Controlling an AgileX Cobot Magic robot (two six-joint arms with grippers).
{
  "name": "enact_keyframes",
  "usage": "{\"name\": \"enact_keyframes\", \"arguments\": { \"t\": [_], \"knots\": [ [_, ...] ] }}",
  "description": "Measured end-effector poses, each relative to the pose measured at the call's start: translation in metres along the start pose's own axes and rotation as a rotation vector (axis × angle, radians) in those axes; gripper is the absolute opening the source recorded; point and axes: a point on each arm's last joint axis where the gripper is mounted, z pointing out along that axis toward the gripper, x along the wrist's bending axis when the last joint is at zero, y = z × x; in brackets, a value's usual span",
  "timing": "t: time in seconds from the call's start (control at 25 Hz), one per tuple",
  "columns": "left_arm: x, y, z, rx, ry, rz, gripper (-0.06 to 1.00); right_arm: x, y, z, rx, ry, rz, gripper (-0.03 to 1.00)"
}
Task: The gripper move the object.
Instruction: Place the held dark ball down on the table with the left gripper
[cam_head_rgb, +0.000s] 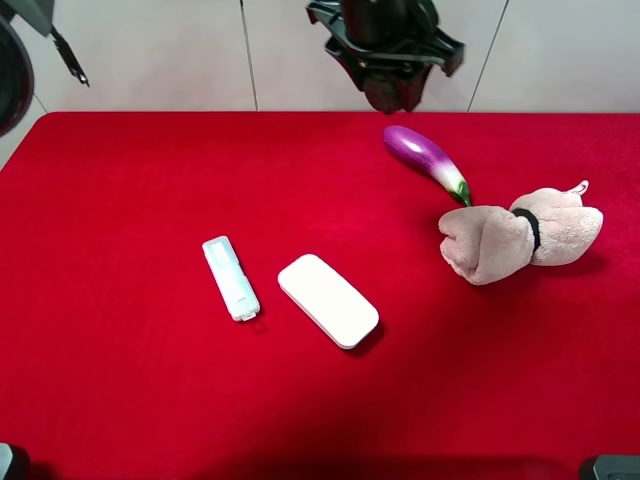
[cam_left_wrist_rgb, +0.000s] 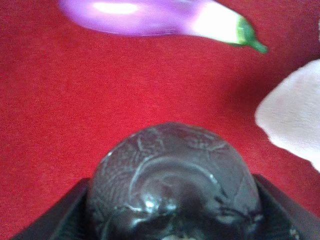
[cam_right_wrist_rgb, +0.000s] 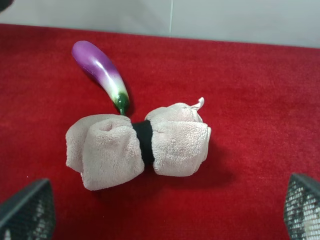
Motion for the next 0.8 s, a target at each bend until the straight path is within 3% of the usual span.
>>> {"name": "enact_keyframes", "arguments": {
  "t": [0.52,0.8],
  "knots": [
    [-0.088,-0.007,-0.002,-0.031,-0.090,0.152,0.60,0.000,0.000,0.000,0.000,0.000,0.000,0.69],
    [-0.121,-0.013,-0.005,-0.043,-0.125,0.208,0.60,0.000,0.000,0.000,0.000,0.000,0.000,0.69]
  ]
}}
